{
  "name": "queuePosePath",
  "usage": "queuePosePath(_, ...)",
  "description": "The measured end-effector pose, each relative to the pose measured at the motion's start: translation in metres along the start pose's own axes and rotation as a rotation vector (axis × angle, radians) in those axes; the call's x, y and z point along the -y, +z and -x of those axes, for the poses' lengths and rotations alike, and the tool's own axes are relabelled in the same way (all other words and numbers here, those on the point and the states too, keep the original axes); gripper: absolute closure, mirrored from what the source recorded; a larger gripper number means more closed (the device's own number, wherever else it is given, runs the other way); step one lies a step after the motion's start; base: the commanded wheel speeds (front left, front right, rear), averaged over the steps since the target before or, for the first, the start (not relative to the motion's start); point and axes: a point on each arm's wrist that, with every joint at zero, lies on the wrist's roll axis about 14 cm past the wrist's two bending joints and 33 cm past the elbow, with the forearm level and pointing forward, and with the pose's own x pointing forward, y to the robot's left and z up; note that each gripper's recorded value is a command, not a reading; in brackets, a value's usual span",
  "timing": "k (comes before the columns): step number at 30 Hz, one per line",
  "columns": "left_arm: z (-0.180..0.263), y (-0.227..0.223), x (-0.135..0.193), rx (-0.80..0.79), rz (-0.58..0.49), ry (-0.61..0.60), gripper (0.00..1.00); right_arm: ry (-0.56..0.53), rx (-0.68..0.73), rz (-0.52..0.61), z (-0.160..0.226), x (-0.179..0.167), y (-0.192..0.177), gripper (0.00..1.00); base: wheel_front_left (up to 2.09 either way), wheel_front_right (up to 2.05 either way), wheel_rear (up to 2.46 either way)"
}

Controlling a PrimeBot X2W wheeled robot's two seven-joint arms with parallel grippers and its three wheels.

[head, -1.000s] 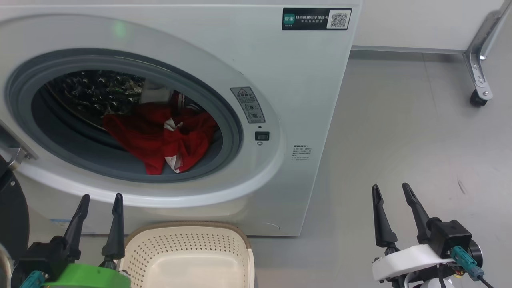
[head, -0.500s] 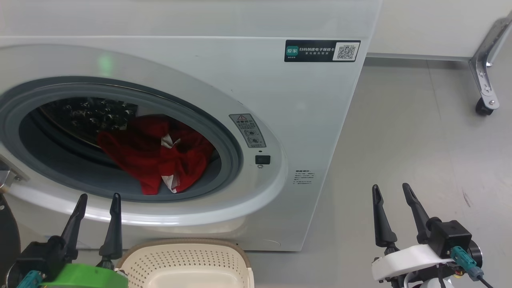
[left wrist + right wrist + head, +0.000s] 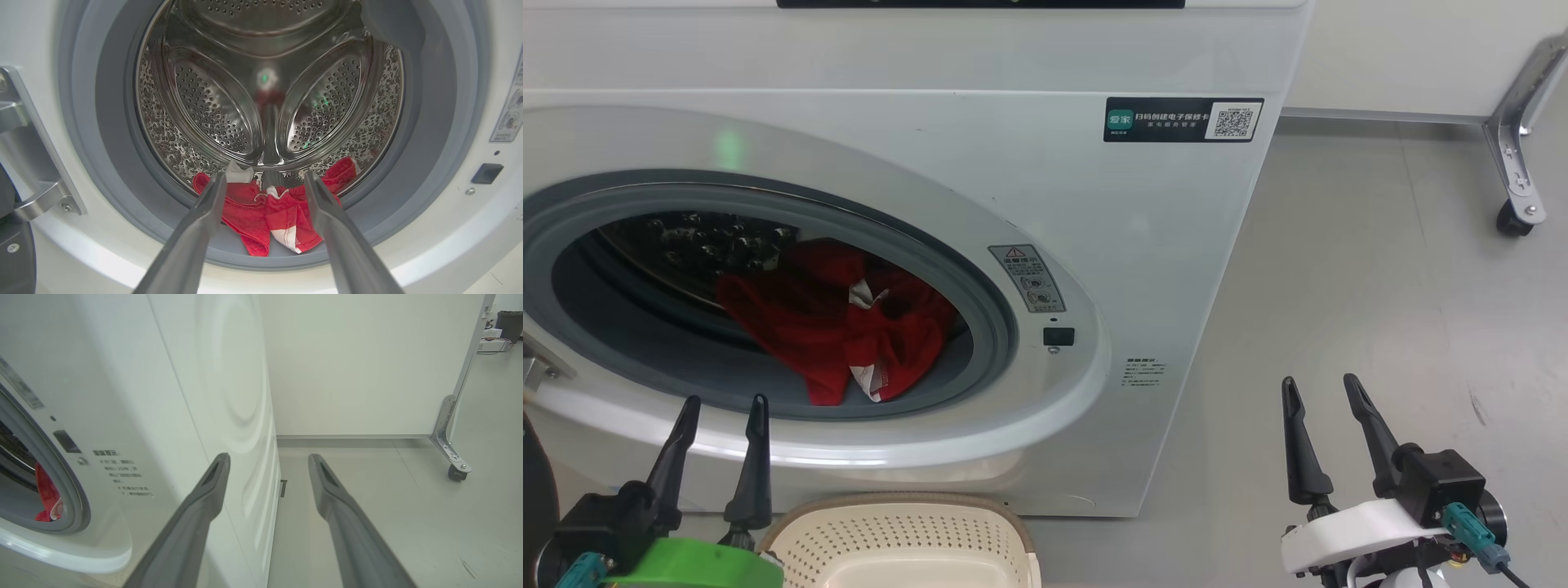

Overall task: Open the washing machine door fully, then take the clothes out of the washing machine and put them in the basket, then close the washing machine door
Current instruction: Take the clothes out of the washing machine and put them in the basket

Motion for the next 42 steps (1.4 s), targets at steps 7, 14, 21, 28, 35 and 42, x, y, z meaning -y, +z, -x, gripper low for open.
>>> queuePosePath(7,-0.0004,-0.0014,-0.0009,-0.006,-0.003,0.0,0.0,0.0,-0.005,-0.001,-0.0003,-0.0001,-0.0017,0.0,-0.33,0.33,0.0)
queuePosePath(14,-0.002,0.0007,-0.002,-0.007,-0.041,-0.013,0.0,0.0,-0.012,-0.002,-0.001,-0.0001,-0.0038,0.0,-0.52,0.52,0.0)
queuePosePath(21,-0.0026,-0.0022,-0.0016,-0.017,-0.049,-0.015,0.0,-0.008,-0.019,-0.002,-0.0017,0.0011,-0.0062,0.0,-0.33,0.33,0.0)
queuePosePath(28,-0.0027,-0.0031,-0.0017,-0.02,-0.053,-0.015,0.0,-0.006,-0.02,-0.002,-0.0023,0.0008,-0.0067,0.0,-0.06,0.06,0.0)
queuePosePath(35,-0.0023,-0.0029,-0.0014,-0.019,-0.052,-0.015,0.0,0.0,-0.017,-0.002,-0.0028,-0.0012,-0.0056,0.0,0.0,0.0,0.0)
queuePosePath(42,-0.0021,-0.003,-0.0005,-0.019,-0.054,-0.018,0.0,0.0,-0.015,-0.001,-0.0021,-0.0014,-0.005,0.0,0.0,0.0,0.0)
